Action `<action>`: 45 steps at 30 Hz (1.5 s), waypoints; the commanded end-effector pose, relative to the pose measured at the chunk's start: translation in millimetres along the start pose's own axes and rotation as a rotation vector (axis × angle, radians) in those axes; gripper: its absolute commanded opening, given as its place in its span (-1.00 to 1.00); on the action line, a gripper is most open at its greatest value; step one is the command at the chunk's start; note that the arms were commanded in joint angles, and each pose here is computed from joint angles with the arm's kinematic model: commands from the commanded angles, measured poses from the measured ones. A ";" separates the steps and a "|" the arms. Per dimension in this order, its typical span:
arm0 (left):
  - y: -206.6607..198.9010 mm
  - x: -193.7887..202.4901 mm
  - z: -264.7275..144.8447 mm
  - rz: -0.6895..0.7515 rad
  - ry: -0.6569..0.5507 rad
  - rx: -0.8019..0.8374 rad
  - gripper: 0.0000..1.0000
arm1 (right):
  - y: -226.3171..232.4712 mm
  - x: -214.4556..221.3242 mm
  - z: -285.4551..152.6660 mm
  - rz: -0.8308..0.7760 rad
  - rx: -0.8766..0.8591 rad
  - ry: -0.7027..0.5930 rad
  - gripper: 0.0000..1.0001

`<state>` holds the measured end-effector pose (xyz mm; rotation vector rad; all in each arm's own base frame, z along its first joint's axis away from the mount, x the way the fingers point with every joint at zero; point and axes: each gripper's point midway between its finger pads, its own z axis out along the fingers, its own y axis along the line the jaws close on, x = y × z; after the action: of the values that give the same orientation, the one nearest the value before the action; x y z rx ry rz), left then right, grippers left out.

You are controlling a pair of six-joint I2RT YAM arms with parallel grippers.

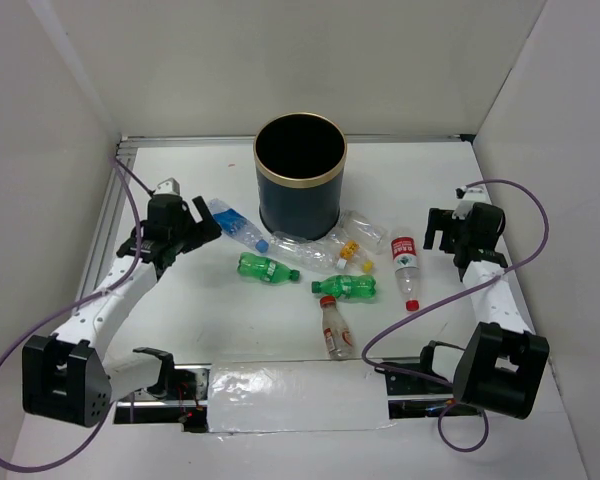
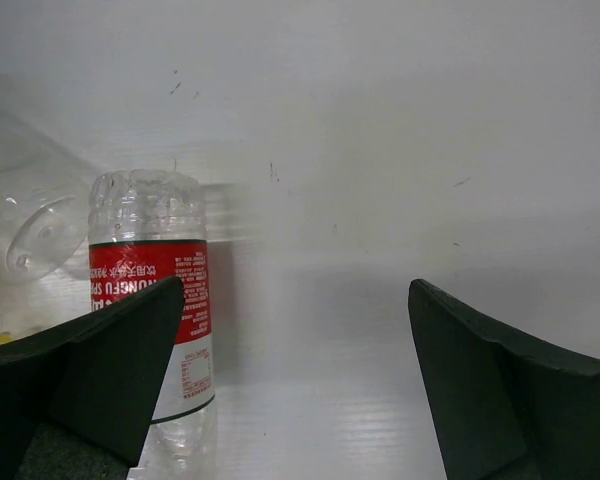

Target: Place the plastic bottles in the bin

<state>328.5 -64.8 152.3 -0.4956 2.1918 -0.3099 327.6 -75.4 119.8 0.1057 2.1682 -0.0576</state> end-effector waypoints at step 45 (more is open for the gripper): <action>-14.4 50.6 143.9 -0.154 0.315 -0.347 -0.54 | 40.0 6.6 -4.0 -0.088 -0.356 0.024 0.80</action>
<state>438.0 -109.9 47.0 -0.8921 2.4729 -0.1528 316.8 -38.2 109.4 -0.1722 2.1806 0.2283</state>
